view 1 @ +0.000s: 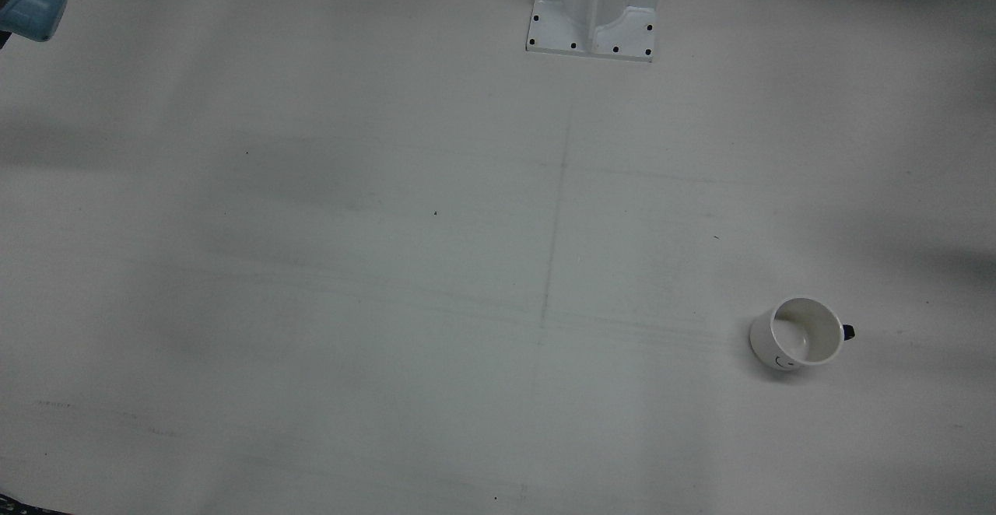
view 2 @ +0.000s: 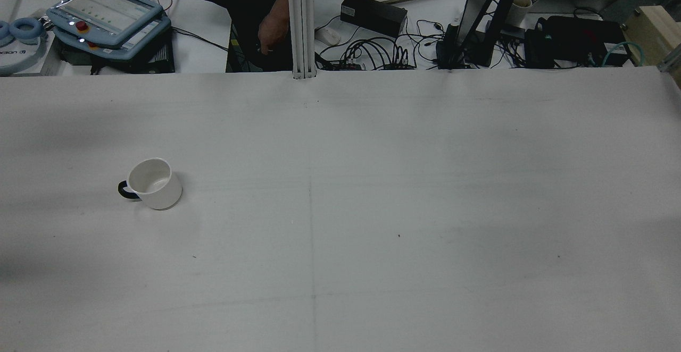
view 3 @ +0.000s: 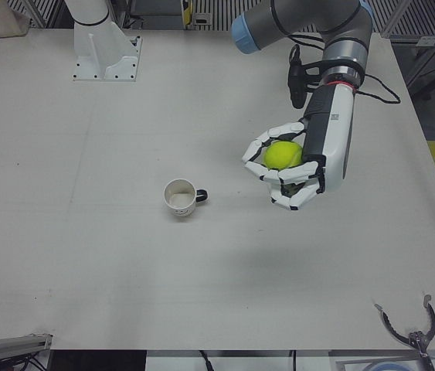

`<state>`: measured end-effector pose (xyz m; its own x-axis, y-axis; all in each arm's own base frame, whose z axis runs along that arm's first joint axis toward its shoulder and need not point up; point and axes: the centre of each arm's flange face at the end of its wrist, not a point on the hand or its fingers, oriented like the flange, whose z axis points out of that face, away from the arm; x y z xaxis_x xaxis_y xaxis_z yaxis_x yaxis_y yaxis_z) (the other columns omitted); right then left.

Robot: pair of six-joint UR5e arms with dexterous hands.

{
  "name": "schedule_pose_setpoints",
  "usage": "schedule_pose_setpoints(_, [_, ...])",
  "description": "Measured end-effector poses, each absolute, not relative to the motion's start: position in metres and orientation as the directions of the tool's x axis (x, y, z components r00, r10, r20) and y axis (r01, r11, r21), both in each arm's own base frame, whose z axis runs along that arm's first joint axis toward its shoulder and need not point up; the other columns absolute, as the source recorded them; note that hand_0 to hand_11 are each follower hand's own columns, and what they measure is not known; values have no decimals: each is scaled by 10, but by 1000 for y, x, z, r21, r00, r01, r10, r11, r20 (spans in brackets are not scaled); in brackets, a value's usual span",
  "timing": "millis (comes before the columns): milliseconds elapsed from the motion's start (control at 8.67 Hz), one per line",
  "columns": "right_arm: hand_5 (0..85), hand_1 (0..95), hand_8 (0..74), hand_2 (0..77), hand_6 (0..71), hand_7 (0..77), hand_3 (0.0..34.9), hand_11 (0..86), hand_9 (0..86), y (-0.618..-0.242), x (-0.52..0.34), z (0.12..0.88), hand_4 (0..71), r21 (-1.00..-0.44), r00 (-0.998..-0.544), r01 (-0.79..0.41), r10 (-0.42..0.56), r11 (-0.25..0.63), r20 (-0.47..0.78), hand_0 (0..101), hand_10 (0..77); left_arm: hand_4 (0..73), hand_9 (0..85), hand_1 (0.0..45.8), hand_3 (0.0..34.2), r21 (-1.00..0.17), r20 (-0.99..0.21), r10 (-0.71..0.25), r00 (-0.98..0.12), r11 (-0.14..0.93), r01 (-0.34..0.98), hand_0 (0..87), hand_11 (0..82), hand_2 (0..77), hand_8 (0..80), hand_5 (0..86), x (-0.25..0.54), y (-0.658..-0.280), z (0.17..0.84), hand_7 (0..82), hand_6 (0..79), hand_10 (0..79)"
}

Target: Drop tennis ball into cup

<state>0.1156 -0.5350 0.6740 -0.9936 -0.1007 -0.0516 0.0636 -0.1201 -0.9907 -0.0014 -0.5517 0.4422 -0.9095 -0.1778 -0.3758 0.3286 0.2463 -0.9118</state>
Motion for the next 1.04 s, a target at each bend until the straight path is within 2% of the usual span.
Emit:
schedule_pose_setpoints(115, [0,5,0,5,0,5,0,5,0,-535,116,674,0,-991,-994,64,-101,-120,-52,0,0,709,496,344,109,-910,-374,-196,-906,263,319,592,714,240,638,245,12,-550,438,698,371,714])
schedule_pose_setpoints(577, [0,5,0,5,0,5,0,5,0,-535,116,674,0,-991,-994,64,-101,-120,-52,0,0,654,496,349,107,-913,-362,-374,-854,327,244,595,714,235,638,245,143,-524,421,704,360,704])
schedule_pose_setpoints(1038, [0,5,0,5,0,5,0,5,0,-535,116,674,0,-991,-994,64,-101,-120,-52,0,0,633,496,355,105,-920,-357,-481,-801,330,212,595,714,235,638,245,231,-500,433,698,355,704])
